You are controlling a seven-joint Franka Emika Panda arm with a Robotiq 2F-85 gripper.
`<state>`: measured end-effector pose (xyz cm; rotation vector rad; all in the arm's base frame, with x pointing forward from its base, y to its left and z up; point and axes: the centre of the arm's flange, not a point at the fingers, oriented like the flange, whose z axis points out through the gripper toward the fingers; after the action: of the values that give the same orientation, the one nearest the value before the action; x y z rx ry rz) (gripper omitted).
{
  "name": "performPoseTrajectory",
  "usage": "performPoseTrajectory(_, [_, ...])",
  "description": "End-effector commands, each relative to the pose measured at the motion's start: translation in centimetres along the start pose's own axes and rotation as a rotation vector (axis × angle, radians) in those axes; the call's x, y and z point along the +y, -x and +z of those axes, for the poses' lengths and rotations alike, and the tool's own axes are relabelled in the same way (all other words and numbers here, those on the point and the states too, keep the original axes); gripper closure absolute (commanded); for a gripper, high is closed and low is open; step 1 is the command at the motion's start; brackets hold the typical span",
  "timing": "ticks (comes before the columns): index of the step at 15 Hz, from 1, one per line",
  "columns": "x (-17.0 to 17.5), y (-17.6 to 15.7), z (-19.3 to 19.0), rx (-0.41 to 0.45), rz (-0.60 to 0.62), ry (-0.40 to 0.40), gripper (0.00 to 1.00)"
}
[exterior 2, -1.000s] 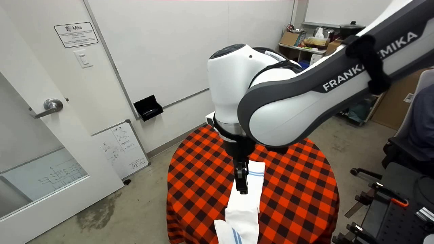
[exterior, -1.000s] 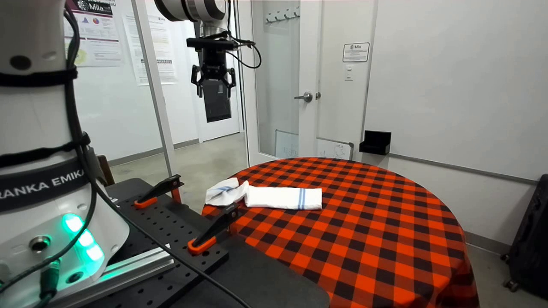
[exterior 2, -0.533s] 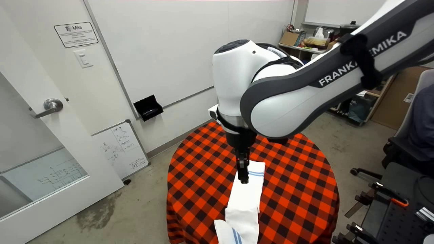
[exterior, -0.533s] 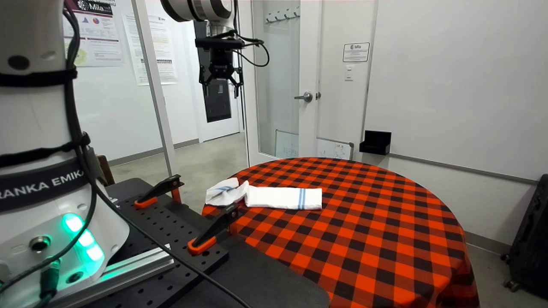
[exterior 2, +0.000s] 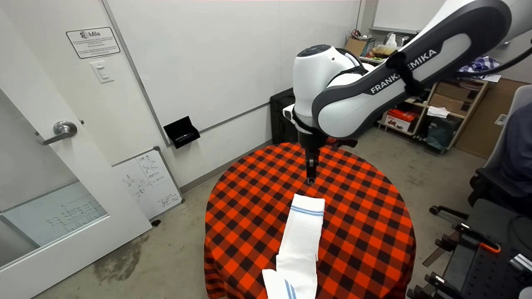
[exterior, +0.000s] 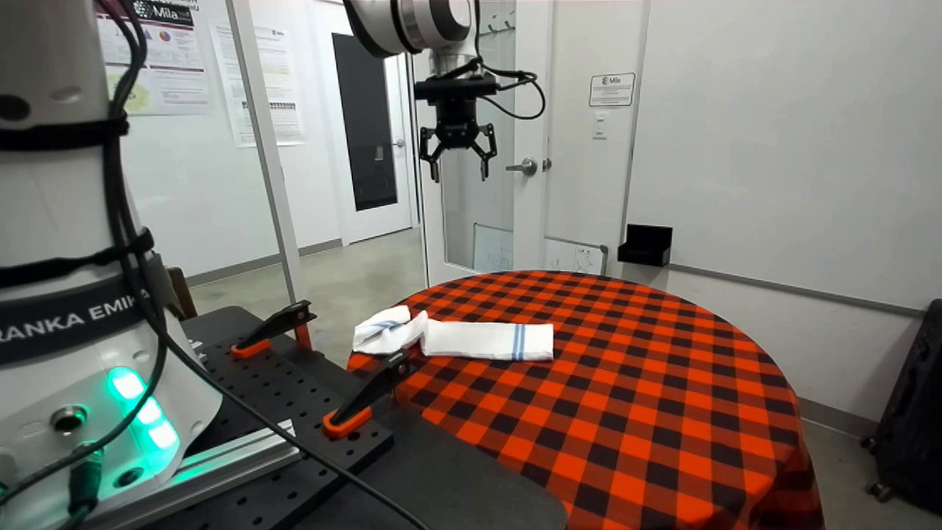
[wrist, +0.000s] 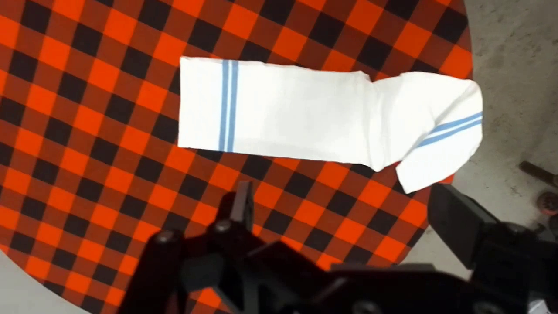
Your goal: Unfold the towel and lay it out on the table.
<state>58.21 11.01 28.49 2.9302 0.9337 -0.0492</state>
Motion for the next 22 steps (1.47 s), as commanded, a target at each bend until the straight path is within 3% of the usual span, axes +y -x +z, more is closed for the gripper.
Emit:
performPoseTrajectory(1, [5.7,0.9,3.0,-0.003,0.034,-0.002,0.00])
performPoseTrajectory(5, [11.5,2.9,7.6,-0.038,0.099,-0.033,0.00])
performPoseTrajectory(9, [15.1,5.0,11.8,-0.064,0.133,-0.085,0.00])
performPoseTrajectory(16, [17.7,5.4,17.4,-0.034,0.249,-0.217,0.00])
performPoseTrajectory(22, [19.2,5.2,22.9,-0.031,0.300,-0.231,0.00])
